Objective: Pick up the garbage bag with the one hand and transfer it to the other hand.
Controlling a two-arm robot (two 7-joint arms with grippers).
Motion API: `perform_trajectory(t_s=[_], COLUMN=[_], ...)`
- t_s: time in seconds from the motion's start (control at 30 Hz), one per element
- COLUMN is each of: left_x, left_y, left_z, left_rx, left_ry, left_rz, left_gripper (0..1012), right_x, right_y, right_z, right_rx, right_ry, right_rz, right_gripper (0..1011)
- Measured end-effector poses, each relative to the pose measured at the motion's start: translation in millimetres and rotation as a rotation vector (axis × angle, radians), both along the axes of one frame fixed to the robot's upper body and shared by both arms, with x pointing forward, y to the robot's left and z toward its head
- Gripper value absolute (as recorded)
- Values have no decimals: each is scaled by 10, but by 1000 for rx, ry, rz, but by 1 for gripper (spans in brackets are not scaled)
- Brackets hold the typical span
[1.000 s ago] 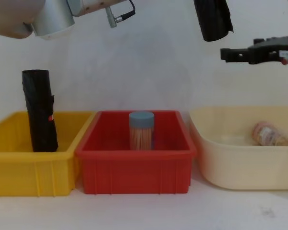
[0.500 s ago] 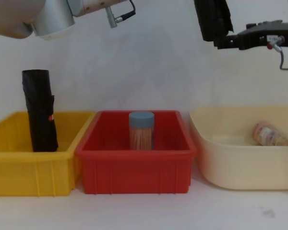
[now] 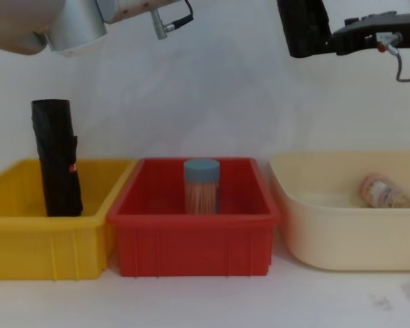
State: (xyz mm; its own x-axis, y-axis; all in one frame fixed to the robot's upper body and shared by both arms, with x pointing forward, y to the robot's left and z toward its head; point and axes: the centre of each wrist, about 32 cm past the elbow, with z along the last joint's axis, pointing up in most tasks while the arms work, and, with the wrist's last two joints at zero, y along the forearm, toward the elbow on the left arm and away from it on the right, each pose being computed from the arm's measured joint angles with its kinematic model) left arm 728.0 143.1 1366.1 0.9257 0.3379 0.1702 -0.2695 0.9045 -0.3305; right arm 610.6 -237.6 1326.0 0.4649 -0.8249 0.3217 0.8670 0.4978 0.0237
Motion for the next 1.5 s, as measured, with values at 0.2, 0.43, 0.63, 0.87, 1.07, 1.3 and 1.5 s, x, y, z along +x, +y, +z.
perform_trajectory(t_s=[0.2, 0.43, 0.63, 0.87, 1.07, 1.3, 1.5], left_x=[0, 0, 0, 0, 0, 0, 0], left_y=[-1, 0, 0, 0, 0, 0, 0], left_z=[-1, -1, -1, -2, -2, -2, -2], left_rx=[0, 0, 0, 0, 0, 0, 0], left_ry=[0, 0, 1, 1, 1, 1, 1], left_rz=[0, 0, 0, 0, 0, 0, 0], left_gripper=[353, 353, 353, 353, 353, 353, 353], right_x=[-37, -101, -117, -86, -11, 56, 103], right_y=[-18, -15, 0, 50, 102, 167, 222], right_z=[80, 186, 217, 229, 218, 230, 241], right_rx=[-19, -30, -36, -50, -64, -69, -72], right_ry=[3, 1, 1, -2, -7, -19, -27], right_rz=[39, 85, 93, 83, 63, 58, 55], right_gripper=[999, 999, 999, 999, 999, 999, 999])
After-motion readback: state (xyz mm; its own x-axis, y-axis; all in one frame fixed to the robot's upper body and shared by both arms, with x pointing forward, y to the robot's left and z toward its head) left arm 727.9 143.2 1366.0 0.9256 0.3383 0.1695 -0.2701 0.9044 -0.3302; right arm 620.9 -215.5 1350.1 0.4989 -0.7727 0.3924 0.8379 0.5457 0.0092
